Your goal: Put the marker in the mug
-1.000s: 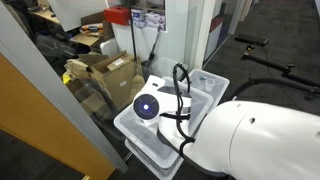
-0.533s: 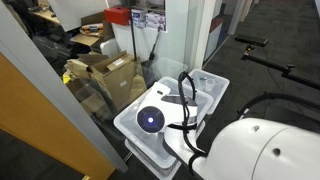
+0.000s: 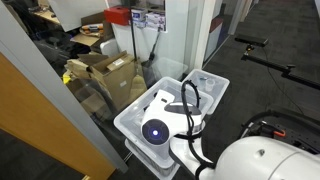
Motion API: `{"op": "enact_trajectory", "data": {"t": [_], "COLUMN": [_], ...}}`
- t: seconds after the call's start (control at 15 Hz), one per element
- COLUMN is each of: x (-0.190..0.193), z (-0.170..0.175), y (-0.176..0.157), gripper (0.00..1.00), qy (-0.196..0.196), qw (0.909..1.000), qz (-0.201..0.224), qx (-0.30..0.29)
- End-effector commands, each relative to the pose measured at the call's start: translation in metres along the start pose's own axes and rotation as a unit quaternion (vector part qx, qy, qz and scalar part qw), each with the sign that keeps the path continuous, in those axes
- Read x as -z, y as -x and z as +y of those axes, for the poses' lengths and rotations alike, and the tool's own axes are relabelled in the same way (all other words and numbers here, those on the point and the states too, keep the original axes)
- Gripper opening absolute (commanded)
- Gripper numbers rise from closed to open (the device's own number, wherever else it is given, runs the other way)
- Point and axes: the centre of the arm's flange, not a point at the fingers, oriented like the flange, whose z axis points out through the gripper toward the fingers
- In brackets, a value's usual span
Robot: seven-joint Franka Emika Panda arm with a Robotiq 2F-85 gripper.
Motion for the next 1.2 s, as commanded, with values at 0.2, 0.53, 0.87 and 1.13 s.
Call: {"op": "enact_trajectory", "data": {"t": [0.2, 0.53, 0.87, 1.13], "x": [-0.011, -0.015, -0.014, -0.009], "z": [0.008, 0.012, 0.015, 0.022], "y": [0.002, -0.001, -0.008, -0.018], "gripper": [0.05, 0.51, 0.88, 1.0], "qy": [0.02, 0.024, 0.025, 0.024], "qw": [0.9994, 0.9992, 0.999, 0.9986], "qz": [0.026, 0.032, 0.034, 0.037], "qx": [-0.007, -0.008, -0.015, -0.03]}}
